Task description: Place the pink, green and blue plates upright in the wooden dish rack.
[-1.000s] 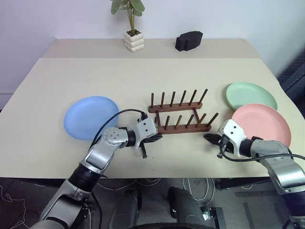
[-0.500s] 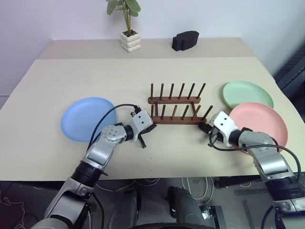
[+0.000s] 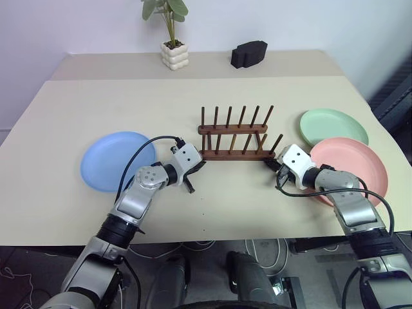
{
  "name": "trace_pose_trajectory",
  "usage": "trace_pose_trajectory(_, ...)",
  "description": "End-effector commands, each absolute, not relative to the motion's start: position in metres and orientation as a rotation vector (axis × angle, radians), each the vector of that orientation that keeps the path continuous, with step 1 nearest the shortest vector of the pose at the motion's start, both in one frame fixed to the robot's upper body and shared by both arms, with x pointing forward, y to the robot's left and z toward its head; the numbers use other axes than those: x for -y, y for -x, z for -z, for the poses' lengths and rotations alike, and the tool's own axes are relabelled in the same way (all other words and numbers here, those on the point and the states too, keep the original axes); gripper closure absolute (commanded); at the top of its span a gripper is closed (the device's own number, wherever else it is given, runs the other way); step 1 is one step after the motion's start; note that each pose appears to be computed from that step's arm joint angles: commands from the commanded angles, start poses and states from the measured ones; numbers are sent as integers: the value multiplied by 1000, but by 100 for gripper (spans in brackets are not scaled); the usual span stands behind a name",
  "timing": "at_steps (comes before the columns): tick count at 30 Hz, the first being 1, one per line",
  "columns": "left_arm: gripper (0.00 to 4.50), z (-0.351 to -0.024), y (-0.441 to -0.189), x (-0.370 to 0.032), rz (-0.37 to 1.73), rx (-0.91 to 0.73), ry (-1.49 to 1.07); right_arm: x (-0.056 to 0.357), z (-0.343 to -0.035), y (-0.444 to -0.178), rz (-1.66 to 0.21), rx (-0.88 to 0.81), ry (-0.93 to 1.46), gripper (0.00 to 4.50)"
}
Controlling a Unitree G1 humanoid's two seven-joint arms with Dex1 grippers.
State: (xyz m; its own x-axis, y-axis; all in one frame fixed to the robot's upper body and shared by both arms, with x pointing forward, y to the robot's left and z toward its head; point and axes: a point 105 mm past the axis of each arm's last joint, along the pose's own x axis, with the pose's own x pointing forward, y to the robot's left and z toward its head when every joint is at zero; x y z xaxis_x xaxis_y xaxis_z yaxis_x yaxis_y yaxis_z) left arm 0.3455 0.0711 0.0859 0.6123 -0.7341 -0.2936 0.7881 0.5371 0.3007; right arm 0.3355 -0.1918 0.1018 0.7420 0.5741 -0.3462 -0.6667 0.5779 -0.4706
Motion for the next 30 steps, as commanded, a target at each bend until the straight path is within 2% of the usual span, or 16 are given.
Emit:
trace_pose_trajectory(1,448,-110,-324,-71,1014,-63,-318,202,-153,-323,-729,-57,565,426)
trace_pose_trajectory(4,450,-117,-303,-71,1100,-44,-264,207,-169,-301,-760,-77,517,329)
trace_pose_trajectory(7,450,-118,-287,-65,1182,-61,-214,218,-175,-285,-708,-102,489,178)
trace_pose_trajectory(10,450,-118,-279,-57,1247,-72,-190,237,-174,-279,-574,-136,496,15)
trace_pose_trajectory(16,450,-119,-269,-33,1401,-70,-189,249,-150,-247,-464,-261,428,6)
trace_pose_trajectory(22,450,-124,-264,-16,1507,-44,-189,257,-122,-226,-377,-399,444,6)
trace_pose_trajectory(26,450,-123,-258,-5,1566,-28,-204,265,-117,-235,-275,-405,449,6)
trace_pose_trajectory(30,450,-122,-260,-6,1541,-23,-198,266,-114,-247,-248,-402,453,6)
